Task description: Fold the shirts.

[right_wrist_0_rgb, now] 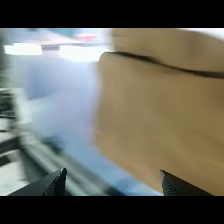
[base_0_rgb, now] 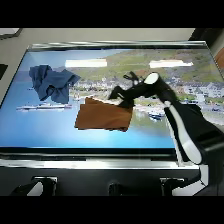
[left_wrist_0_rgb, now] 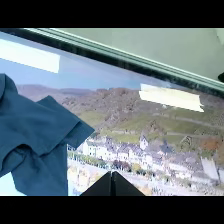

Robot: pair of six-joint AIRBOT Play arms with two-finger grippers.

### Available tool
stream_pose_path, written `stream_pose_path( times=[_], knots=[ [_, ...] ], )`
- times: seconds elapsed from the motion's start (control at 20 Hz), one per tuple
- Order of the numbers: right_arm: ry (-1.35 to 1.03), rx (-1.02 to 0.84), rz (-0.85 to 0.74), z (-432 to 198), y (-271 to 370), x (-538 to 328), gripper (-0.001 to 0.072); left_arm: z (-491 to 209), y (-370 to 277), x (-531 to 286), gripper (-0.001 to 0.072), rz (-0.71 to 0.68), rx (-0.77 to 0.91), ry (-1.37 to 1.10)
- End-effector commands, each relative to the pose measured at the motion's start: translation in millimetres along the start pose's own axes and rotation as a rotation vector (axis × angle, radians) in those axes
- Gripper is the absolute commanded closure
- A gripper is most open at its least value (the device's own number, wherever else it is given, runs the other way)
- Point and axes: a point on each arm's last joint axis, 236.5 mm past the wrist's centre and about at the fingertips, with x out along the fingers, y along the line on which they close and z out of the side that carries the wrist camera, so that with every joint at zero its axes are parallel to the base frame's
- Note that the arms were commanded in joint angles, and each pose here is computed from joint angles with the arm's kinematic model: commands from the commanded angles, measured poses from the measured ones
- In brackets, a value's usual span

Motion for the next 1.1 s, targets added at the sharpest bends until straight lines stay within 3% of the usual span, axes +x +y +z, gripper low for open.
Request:
stream_pose_path(
  times=[0.0, 0.4, 0.45, 0.5, 0.55, 0.6, 0.85, 1.05],
  knots=[
    [0.099, 0.141, -0.504, -28.8, -147.4, -82.3, 0.0037, -18.3, 8.4, 7.2, 0.0676, 0.014, -0.002, 0.045],
    [0.099, 0.186, -0.215, -42.6, -107.6, 30.2, 0.0054, -39.2, 19.3, 20.4, 0.0676, 0.025, -0.030, 0.080],
    [0.107, 0.171, -0.183, -44.4, -98.2, 39.1, 0.0128, -40.8, 20.3, 21.5, 0.0676, 0.026, -0.027, 0.082],
    [0.107, 0.141, -0.147, -44.3, -88.1, 45.0, 0.0270, -41.4, 21.1, 22.2, 0.0676, 0.027, -0.028, 0.082],
    [0.101, 0.098, -0.095, -41.5, -76.0, 46.3, 0.0547, -41.3, 21.4, 22.4, 0.0676, 0.028, -0.028, 0.081],
    [0.097, 0.077, -0.044, -38.3, -63.3, 41.6, 0.0680, -40.5, 21.4, 22.3, 0.0676, 0.028, -0.028, 0.078],
    [-0.136, -0.052, 0.066, 16.2, -3.9, -90.4, 0.0683, -39.9, 21.6, 22.4, 0.0676, 0.028, -0.016, 0.076],
    [-0.423, 0.099, 0.053, 40.9, -16.1, -248.5, 0.0682, -39.8, 21.4, 22.5, 0.0676, 0.028, -0.016, 0.076]
  ],
)
